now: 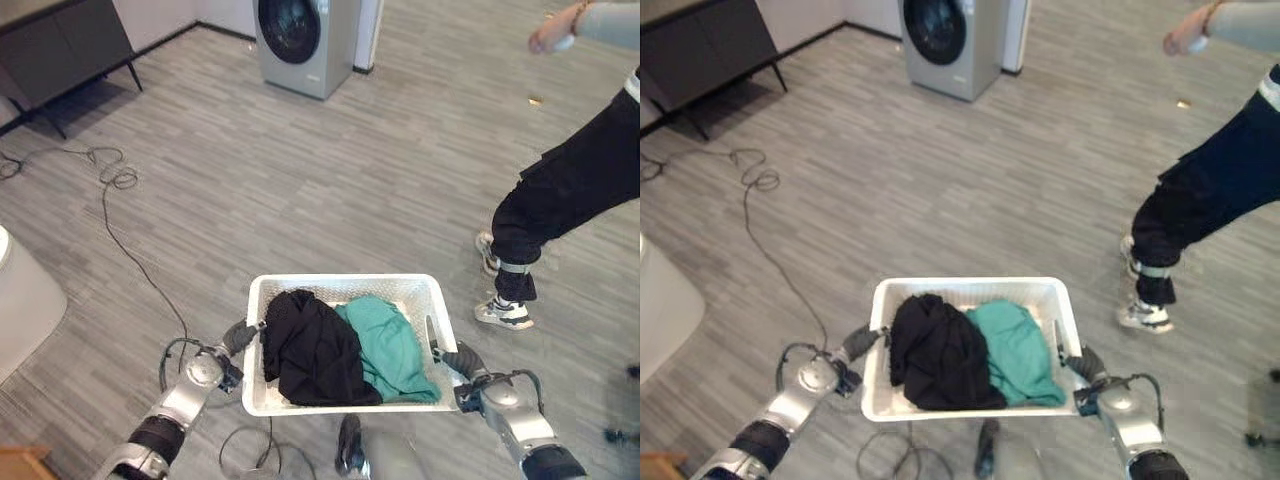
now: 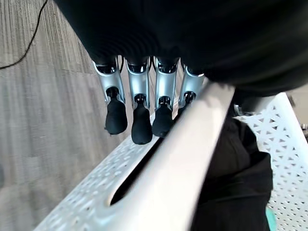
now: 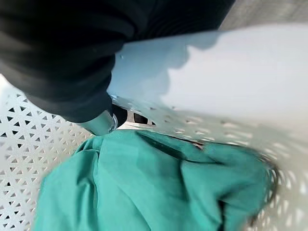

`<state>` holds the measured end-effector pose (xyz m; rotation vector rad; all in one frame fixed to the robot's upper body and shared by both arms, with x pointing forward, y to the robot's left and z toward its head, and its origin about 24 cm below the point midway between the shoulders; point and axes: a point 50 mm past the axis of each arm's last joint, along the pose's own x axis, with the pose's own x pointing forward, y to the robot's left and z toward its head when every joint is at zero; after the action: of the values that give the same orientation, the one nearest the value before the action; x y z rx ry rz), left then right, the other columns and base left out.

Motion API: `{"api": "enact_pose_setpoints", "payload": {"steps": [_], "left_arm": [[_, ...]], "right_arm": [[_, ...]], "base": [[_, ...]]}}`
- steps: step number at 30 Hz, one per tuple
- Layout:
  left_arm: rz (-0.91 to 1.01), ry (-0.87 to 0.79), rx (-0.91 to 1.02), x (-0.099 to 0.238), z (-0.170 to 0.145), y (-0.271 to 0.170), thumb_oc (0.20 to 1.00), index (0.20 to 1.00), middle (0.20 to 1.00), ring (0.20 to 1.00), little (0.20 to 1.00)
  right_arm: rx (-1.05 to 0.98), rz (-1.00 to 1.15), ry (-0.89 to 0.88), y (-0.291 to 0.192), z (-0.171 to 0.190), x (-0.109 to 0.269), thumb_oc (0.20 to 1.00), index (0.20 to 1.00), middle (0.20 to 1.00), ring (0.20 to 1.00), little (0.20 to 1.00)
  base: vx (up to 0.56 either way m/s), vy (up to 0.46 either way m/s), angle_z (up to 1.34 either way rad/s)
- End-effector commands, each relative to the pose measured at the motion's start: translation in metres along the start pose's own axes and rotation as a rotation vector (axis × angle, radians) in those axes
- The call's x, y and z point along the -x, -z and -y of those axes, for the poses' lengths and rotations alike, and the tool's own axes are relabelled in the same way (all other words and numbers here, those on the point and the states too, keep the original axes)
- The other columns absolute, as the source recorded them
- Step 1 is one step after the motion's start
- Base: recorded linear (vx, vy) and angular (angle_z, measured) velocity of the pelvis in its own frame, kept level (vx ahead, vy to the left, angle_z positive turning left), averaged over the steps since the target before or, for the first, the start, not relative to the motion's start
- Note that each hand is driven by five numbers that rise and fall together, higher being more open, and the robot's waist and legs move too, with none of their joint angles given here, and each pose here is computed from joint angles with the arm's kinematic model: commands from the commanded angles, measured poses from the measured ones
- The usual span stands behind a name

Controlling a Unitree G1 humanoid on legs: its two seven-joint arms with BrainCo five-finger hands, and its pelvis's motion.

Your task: Grab the laundry basket,head to the washer,open it,put in the laundry and shut it.

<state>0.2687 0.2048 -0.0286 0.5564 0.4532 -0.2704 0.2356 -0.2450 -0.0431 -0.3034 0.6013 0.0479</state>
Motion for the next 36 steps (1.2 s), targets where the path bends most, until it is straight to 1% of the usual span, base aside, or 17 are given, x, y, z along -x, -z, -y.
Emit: {"api": "enact_pose_setpoints", "payload": {"steps": [1,5,10,13,14,17,19,21,28,30,36], "left_arm": [[0.052,-0.141,-0.054,0.011,-0.051,-0.007,0.200,0.200,0.200,0.200,0.200],[0.078,-0.160,-0.028,0.010,-0.054,-0.014,0.200,0.200,0.200,0.200,0.200],[0.107,-0.146,-0.058,0.003,-0.050,-0.025,0.200,0.200,0.200,0.200,0.200],[0.088,-0.150,-0.066,0.003,-0.053,-0.022,0.200,0.200,0.200,0.200,0.200],[0.078,-0.156,-0.063,0.005,-0.057,-0.018,0.200,0.200,0.200,0.200,0.200],[0.059,-0.160,-0.058,0.008,-0.060,-0.013,0.200,0.200,0.200,0.200,0.200],[0.052,-0.160,-0.068,0.009,-0.062,-0.011,0.200,0.200,0.200,0.200,0.200],[-0.010,-0.172,-0.083,0.015,-0.066,0.005,0.200,0.200,0.200,0.200,0.200],[-0.027,-0.194,-0.048,0.021,-0.068,0.013,0.200,0.200,0.200,0.200,0.200],[0.000,-0.178,-0.057,0.018,-0.065,0.006,0.200,0.200,0.200,0.200,0.200],[0.020,-0.175,-0.053,0.013,-0.059,0.001,0.200,0.200,0.200,0.200,0.200]], "right_arm": [[-0.100,0.215,-0.062,-0.042,0.002,0.000,0.200,0.200,0.200,0.200,0.200],[-0.083,0.221,-0.073,-0.045,-0.003,-0.001,0.200,0.200,0.200,0.200,0.200],[-0.073,0.233,-0.063,-0.043,-0.005,-0.002,0.200,0.200,0.200,0.200,0.200],[-0.103,0.250,-0.090,-0.049,-0.017,-0.006,0.200,0.200,0.200,0.200,0.200],[-0.104,0.266,-0.111,-0.057,-0.025,-0.011,0.200,0.200,0.200,0.200,0.200],[-0.117,0.274,-0.141,-0.064,-0.036,-0.016,0.200,0.200,0.200,0.200,0.200],[-0.123,0.265,-0.149,-0.062,-0.040,-0.016,0.200,0.200,0.200,0.200,0.200],[-0.144,0.235,-0.153,-0.055,-0.045,-0.018,0.200,0.200,0.200,0.200,0.200],[-0.128,0.221,-0.130,-0.048,-0.038,-0.014,0.200,0.200,0.200,0.200,0.200],[-0.171,0.226,-0.087,-0.042,-0.024,-0.009,0.200,0.200,0.200,0.200,0.200],[-0.211,0.242,-0.021,-0.036,-0.010,-0.002,0.200,0.200,0.200,0.200,0.200]], "base": [[0.26,-0.347,-0.02],[0.38,-0.129,-0.04],[0.46,0.027,-0.09],[0.49,0.031,-0.10],[0.50,0.071,-0.04],[0.63,0.163,-0.84],[0.33,0.115,-0.14],[0.48,0.242,0.08],[0.41,0.196,-0.16],[0.74,-0.033,0.20],[0.49,-0.126,0.54]]}}
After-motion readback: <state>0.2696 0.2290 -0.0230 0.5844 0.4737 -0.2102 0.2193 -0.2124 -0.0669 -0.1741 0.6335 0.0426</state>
